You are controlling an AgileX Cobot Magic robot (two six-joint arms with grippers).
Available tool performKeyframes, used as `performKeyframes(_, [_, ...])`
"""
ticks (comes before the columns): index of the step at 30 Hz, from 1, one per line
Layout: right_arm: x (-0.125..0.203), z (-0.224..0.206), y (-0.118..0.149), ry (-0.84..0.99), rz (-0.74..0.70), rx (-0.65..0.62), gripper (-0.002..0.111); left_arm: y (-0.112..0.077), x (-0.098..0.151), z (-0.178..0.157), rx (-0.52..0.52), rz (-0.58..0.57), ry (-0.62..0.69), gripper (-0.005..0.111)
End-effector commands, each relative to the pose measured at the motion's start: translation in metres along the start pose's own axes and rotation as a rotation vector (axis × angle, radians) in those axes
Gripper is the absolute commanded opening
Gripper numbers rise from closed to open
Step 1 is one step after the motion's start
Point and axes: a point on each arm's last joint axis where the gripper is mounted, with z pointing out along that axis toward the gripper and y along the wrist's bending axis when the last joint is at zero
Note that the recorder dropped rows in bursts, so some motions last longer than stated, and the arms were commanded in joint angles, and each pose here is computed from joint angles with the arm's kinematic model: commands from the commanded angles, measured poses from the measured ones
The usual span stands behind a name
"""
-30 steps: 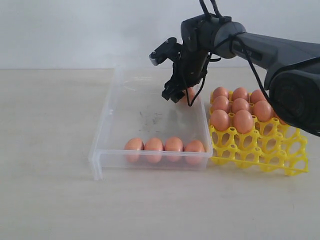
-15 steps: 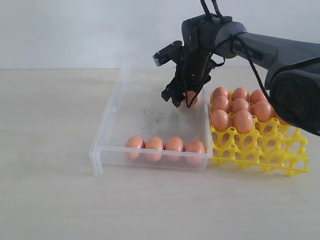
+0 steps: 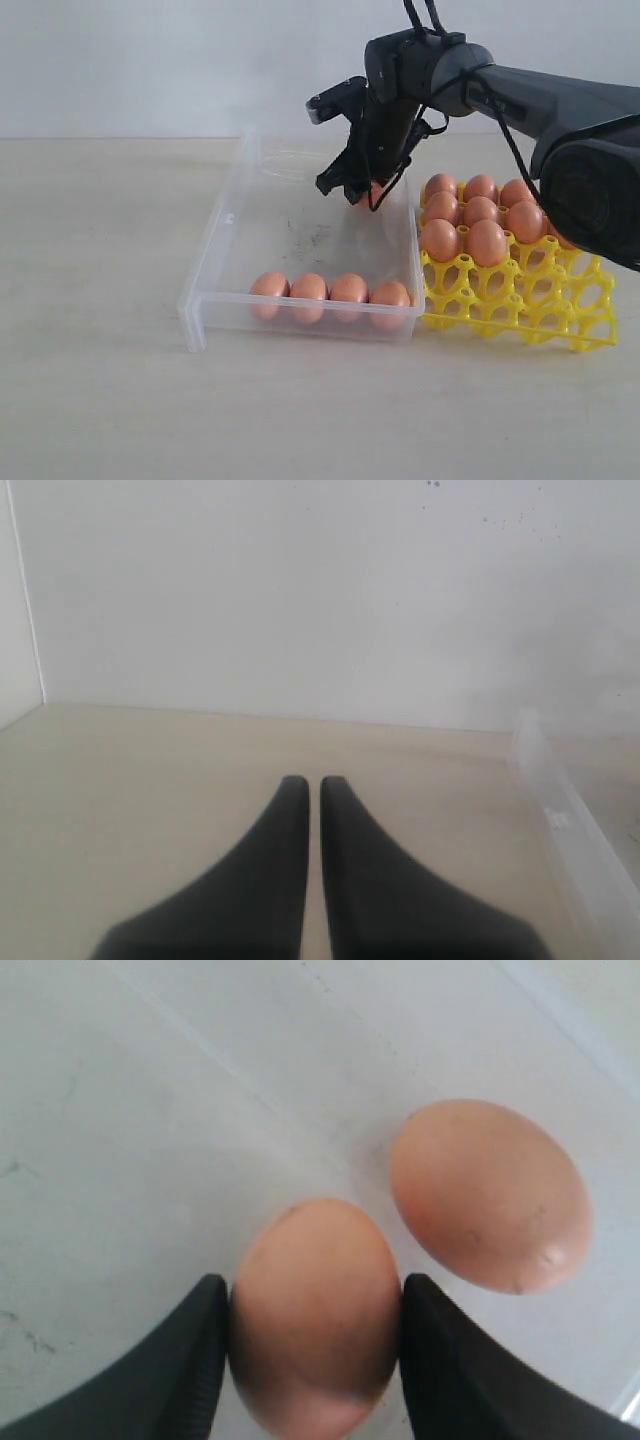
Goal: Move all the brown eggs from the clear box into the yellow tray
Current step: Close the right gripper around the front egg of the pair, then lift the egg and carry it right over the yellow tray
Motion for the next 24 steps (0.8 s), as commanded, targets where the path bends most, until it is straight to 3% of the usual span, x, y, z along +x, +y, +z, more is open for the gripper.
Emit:
performKeyframes(1, [-0.009,0.000,-0.002,-0.107,0.063,-0.011,0.000,0.000,0.001,0.000,0.005,-0.002,0.002,0.004])
performKeyframes(5, [-0.014,0.007,0.004,-0.214,0.134,-0.075,0.000,0.000,0.001,0.000,0.005,-0.002,0.002,0.004])
performKeyframes(11, [0.010,0.043,0.012,-0.329,0.129,-0.055,0.000,0.000,0.001,0.000,0.005,-0.002,0.002,0.004])
performKeyframes(20, [0.054,0.037,0.009,-0.839,0.177,0.169,0.000,0.000,0.001,0.000,0.005,-0.002,0.002,0.004])
performKeyframes(24, [0.085,0.027,0.018,-1.071,0.141,0.065,0.000,0.000,0.001,0.000,0.005,-0.002,0.002,0.004])
